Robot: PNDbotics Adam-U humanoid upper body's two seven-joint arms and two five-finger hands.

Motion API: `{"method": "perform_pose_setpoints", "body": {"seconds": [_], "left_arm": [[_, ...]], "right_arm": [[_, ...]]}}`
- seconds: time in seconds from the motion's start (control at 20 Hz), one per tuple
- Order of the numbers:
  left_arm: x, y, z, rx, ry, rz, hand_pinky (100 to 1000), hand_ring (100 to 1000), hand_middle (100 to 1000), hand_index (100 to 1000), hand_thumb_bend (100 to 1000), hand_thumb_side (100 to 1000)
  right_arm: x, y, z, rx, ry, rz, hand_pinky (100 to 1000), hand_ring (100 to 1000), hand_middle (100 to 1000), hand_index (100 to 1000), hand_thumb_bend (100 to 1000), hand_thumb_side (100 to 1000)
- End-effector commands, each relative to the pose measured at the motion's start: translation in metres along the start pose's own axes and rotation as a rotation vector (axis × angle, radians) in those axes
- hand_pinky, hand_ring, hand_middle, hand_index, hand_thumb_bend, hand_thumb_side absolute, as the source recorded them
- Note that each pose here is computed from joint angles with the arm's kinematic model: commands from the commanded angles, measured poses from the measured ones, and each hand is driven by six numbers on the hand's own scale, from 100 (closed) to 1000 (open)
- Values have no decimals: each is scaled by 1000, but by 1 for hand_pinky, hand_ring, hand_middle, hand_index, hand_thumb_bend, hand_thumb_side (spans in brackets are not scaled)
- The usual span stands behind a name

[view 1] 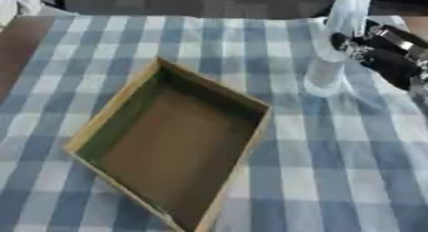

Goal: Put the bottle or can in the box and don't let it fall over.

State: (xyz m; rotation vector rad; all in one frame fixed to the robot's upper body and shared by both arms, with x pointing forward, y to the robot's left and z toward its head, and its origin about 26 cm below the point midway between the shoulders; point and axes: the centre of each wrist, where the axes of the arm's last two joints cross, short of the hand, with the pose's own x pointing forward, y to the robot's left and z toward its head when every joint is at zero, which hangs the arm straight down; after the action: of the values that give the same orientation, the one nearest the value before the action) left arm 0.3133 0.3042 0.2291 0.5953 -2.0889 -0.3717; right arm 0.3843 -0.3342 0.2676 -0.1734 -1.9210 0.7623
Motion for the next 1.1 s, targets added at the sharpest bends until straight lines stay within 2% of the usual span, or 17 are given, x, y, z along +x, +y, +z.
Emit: {"method": "perform_pose_setpoints", "body": {"seconds": [0.05,0.2,0.4,0.55,0.75,0.9,0.95,1.05,1.1], "left_arm": [[7,4,-3,-3,-33,-9,1000,1000,1000,709,100,779],[8,3,-4,-9,-38,-7,1000,1000,1000,708,100,779],[8,3,-4,-14,-40,-6,1000,1000,1000,706,100,782],[8,2,-5,-22,-44,-2,1000,1000,1000,705,100,782],[9,1,-5,-33,-50,4,1000,1000,1000,703,100,783],[9,0,-6,-37,-53,7,1000,1000,1000,702,100,782],[9,0,-6,-38,-54,8,1000,1000,1000,701,100,782],[10,0,-6,-38,-55,10,1000,1000,1000,700,100,782],[10,0,-6,-38,-55,10,1000,1000,1000,700,100,783]], "right_arm": [[7,-8,-2,-29,-8,22,1000,1000,1000,978,100,494],[5,-5,-4,-31,-2,21,1000,1000,1000,957,100,447],[2,-2,-6,-36,4,7,998,1000,1000,935,100,428],[0,0,-8,-37,0,-22,989,1000,1000,925,100,414],[-2,3,-12,-28,-4,-78,956,956,1000,888,100,334],[-2,5,-15,-32,-4,-123,887,867,1000,849,100,136],[-3,5,-15,-38,-1,-137,870,847,1000,837,100,100],[-4,6,-17,-50,-1,-169,785,780,1000,781,100,100],[-4,6,-17,-55,-4,-185,712,727,1000,731,100,100]]}}
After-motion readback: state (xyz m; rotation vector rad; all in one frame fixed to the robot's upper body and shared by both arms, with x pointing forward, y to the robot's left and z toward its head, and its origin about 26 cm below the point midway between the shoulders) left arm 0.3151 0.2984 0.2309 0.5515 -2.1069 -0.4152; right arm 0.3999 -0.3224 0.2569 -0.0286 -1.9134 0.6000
